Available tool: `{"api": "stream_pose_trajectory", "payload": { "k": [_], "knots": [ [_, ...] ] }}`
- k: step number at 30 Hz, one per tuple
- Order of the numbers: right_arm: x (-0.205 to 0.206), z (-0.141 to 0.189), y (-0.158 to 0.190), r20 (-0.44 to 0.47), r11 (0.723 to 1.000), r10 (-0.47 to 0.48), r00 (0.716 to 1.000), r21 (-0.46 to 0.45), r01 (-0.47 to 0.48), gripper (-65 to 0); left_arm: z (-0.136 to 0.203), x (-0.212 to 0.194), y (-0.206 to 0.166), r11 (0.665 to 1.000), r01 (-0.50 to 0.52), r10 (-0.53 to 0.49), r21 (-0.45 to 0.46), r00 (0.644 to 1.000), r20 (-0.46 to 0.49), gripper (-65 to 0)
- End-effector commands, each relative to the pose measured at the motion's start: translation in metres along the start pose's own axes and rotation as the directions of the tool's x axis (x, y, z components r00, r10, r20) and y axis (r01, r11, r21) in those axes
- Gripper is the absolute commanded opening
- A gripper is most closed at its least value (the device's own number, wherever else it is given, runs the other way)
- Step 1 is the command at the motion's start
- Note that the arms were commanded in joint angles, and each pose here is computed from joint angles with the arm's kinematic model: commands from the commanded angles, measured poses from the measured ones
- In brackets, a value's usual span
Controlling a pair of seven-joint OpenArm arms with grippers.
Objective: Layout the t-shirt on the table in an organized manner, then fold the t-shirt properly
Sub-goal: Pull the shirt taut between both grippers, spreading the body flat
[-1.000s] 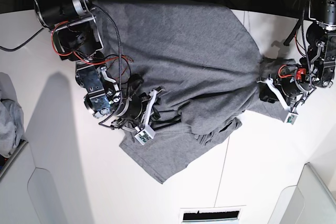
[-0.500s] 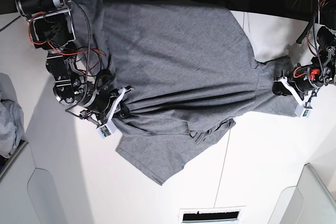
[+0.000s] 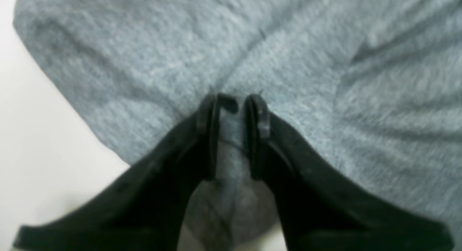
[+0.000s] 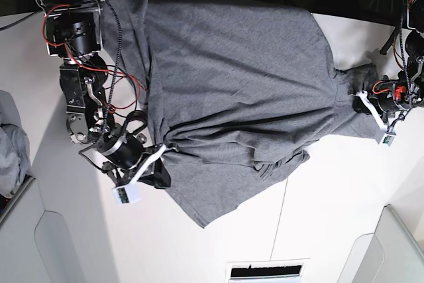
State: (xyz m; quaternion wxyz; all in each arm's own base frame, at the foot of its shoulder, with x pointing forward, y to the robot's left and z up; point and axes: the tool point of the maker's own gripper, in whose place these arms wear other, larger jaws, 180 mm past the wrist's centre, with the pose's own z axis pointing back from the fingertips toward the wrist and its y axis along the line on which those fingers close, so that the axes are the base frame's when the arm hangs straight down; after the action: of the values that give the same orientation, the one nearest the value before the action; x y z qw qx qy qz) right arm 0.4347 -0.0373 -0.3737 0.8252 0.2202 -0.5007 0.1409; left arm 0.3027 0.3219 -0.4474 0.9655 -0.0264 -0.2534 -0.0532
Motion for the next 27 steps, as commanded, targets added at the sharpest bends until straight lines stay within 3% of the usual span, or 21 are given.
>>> {"api": "stream_pose_trajectory", "payload": {
  "k": [1,5,8,13,17,21,27],
  "knots": [
    [0.030,-0.008,0.004,0.066,1.000,0.014,0.998,-0.005,-0.013,-65.0,0.011,0.025,0.007,1.000,0.022,-0.023,0.016,0.998,0.065,-48.4],
    [0.038,-0.038,0.007,0.049,0.996,0.002,0.999,-0.087,0.003,-65.0,0.014,0.037,-0.005,1.000,0.014,-0.011,-0.021,0.994,0.105,-48.4],
    [0.035,-0.059,0.009,0.024,0.992,0.034,0.999,-0.125,-0.031,-65.0,0.009,0.027,-0.012,0.999,-0.001,0.004,-0.042,0.997,0.081,-48.4],
    [-0.004,-0.077,0.009,-0.124,0.981,0.089,0.988,-0.162,-0.108,-65.0,0.006,0.013,-0.019,0.998,-0.016,0.020,-0.061,0.998,0.060,-48.4],
    [-0.041,-0.073,0.002,-0.240,0.966,0.142,0.960,-0.177,-0.187,-65.0,0.006,0.015,-0.020,0.997,-0.024,0.028,-0.068,0.997,0.066,-48.4],
    [-0.059,-0.062,-0.017,-0.294,0.959,0.144,0.945,-0.195,-0.207,-65.0,0.006,0.015,-0.019,0.998,-0.022,0.026,-0.067,0.998,0.065,-48.4],
    [-0.059,-0.031,-0.087,-0.324,0.917,0.141,0.935,-0.314,-0.247,-65.0,0.007,0.010,-0.006,1.000,0.027,-0.027,-0.002,0.999,0.040,-48.4]
  ]
}}
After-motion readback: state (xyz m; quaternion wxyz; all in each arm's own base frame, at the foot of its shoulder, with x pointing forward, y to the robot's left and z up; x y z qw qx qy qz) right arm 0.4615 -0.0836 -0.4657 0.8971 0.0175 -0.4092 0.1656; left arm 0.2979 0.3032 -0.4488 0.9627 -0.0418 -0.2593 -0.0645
